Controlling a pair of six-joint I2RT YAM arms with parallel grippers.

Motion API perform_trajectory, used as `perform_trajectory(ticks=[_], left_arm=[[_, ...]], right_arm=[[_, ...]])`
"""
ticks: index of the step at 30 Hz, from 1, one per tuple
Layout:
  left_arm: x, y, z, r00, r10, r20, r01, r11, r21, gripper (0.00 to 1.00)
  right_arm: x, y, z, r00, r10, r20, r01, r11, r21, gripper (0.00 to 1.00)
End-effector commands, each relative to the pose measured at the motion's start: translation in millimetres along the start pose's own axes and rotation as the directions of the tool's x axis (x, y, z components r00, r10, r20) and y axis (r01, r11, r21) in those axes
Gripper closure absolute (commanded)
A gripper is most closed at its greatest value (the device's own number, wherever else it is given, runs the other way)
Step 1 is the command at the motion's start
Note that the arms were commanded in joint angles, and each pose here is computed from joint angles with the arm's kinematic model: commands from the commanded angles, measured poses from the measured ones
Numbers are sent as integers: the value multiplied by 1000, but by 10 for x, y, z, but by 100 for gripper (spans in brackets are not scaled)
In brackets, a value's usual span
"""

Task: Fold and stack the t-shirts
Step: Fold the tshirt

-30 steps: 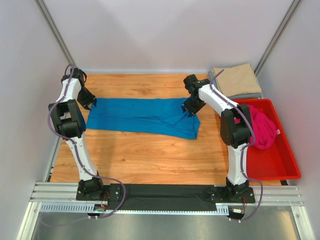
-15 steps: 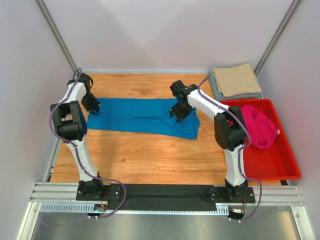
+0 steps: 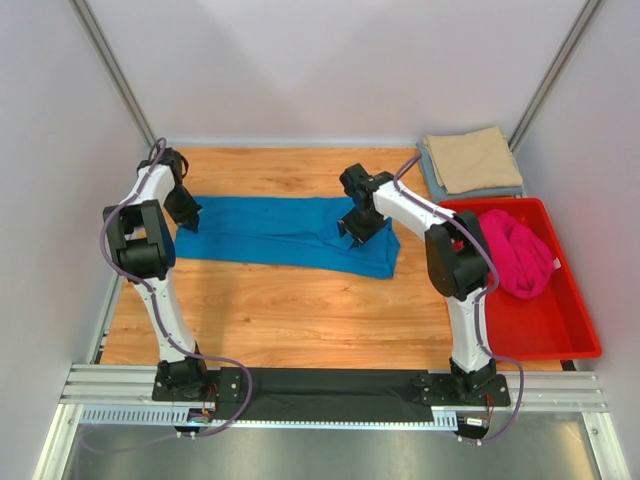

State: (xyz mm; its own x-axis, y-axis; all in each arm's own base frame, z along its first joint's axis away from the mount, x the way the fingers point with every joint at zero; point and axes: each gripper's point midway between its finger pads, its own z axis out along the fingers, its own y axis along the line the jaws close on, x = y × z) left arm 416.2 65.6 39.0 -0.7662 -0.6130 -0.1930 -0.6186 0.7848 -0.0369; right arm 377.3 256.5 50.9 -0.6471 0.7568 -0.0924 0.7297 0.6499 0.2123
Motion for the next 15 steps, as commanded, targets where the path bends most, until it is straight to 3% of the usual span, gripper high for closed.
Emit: perform_trajectory(ticks=[1, 10, 12, 15], left_arm=[[-73, -11, 43, 1000, 5, 7, -5, 1000, -26, 100], [-115, 27, 147, 1000, 4, 5, -3, 998, -65, 100], [-135, 35, 151, 1000, 6, 8, -5, 997, -74, 100], [-143, 74, 144, 1000, 14, 10, -13, 995, -95, 100]], right_arm=[[11, 15, 132, 999, 41, -6, -41, 999, 8, 55], [-66, -22, 243, 998, 63, 14, -63, 998, 23, 55], [-110, -22, 246, 998, 64, 27, -65, 998, 23, 60], [-171, 34, 209, 997, 53, 49, -53, 999, -4, 79]])
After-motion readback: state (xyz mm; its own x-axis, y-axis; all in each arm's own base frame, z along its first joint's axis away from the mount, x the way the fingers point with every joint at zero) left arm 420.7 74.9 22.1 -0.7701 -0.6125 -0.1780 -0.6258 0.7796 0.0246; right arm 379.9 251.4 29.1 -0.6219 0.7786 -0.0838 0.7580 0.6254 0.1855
